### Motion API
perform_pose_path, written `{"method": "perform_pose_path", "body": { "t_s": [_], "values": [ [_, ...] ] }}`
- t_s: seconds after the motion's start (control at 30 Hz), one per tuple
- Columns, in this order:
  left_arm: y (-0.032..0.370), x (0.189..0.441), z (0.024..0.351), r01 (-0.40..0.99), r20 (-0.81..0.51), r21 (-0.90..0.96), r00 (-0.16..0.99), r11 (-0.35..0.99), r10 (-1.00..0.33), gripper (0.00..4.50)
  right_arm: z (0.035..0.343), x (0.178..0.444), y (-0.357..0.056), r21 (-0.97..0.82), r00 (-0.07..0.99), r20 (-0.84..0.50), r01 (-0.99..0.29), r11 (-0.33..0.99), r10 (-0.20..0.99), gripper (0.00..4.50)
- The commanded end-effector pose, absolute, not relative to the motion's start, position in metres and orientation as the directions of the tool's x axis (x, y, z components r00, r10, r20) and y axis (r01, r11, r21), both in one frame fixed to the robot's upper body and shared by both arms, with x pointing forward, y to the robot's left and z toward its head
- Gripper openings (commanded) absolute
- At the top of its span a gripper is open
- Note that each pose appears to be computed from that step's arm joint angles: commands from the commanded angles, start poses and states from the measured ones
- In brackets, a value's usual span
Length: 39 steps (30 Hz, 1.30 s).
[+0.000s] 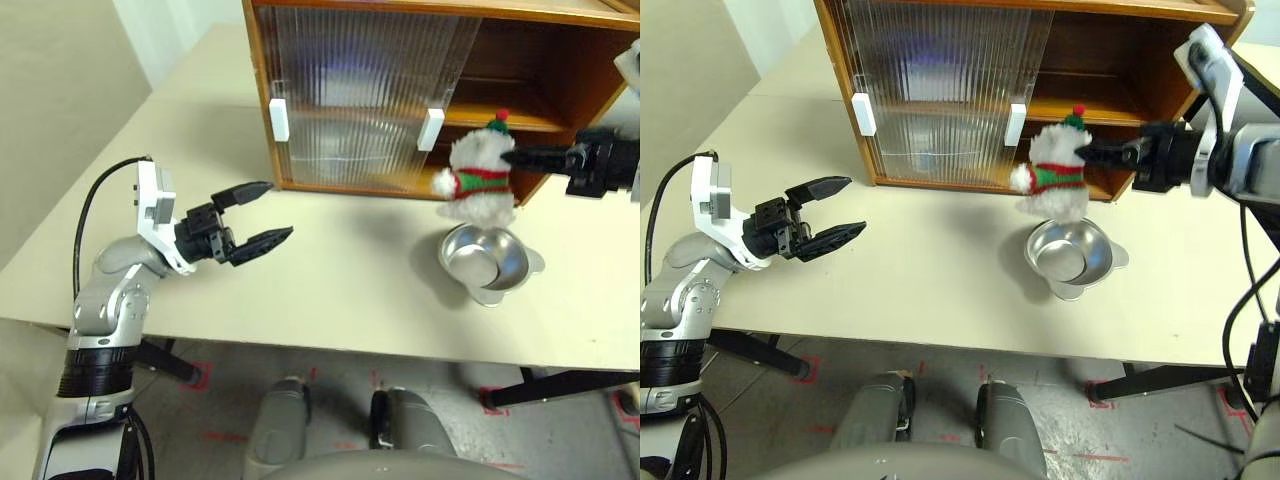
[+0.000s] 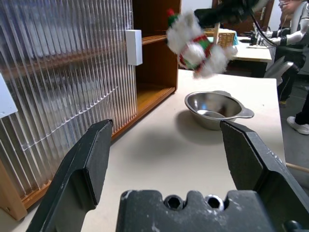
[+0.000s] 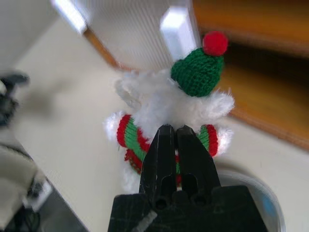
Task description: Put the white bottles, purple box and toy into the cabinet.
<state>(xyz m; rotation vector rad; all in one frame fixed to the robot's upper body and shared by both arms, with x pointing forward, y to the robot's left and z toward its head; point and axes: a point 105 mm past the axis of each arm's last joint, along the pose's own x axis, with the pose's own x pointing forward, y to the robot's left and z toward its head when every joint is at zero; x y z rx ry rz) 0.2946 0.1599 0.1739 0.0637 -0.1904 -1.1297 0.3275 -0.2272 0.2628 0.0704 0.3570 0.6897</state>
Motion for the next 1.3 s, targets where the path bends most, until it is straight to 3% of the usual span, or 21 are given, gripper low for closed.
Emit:
{"method": "perform_pose_path", "body": {
  "t_s": [0.03, 0.2, 0.57, 0.97, 1.17, 1.3],
  "values": [
    [0.160, 0.296, 0.173, 0.891, 0.118, 0.148, 0.415, 0.429, -0.902, 4.50, 0.280, 0.341, -0.237, 0.131, 0.768, -0.231, -0.584, 0.801, 0.598, 0.03],
    [0.163, 0.295, 0.172, 0.887, 0.115, 0.149, 0.424, 0.438, -0.898, 4.50, 0.284, 0.365, -0.248, -0.033, 0.828, -0.209, -0.538, 0.843, 0.520, 0.03],
    [0.164, 0.292, 0.175, 0.879, 0.117, 0.154, 0.436, 0.450, -0.892, 4.50, 0.307, 0.411, -0.259, -0.196, 0.912, 0.013, -0.399, 0.896, 0.409, 0.03],
    [0.166, 0.287, 0.173, 0.876, 0.109, 0.146, 0.447, 0.459, -0.888, 4.50, 0.312, 0.428, -0.272, -0.289, 0.937, 0.079, -0.305, 0.908, 0.340, 0.03],
    [0.166, 0.288, 0.173, 0.875, 0.108, 0.147, 0.449, 0.461, -0.887, 4.50, 0.301, 0.432, -0.268, -0.291, 0.936, 0.029, -0.327, 0.899, 0.350, 0.03],
    [0.166, 0.288, 0.174, 0.874, 0.107, 0.147, 0.451, 0.463, -0.886, 4.50, 0.307, 0.433, -0.270, -0.312, 0.942, 0.040, -0.305, 0.900, 0.333, 1.12]
  ]
}}
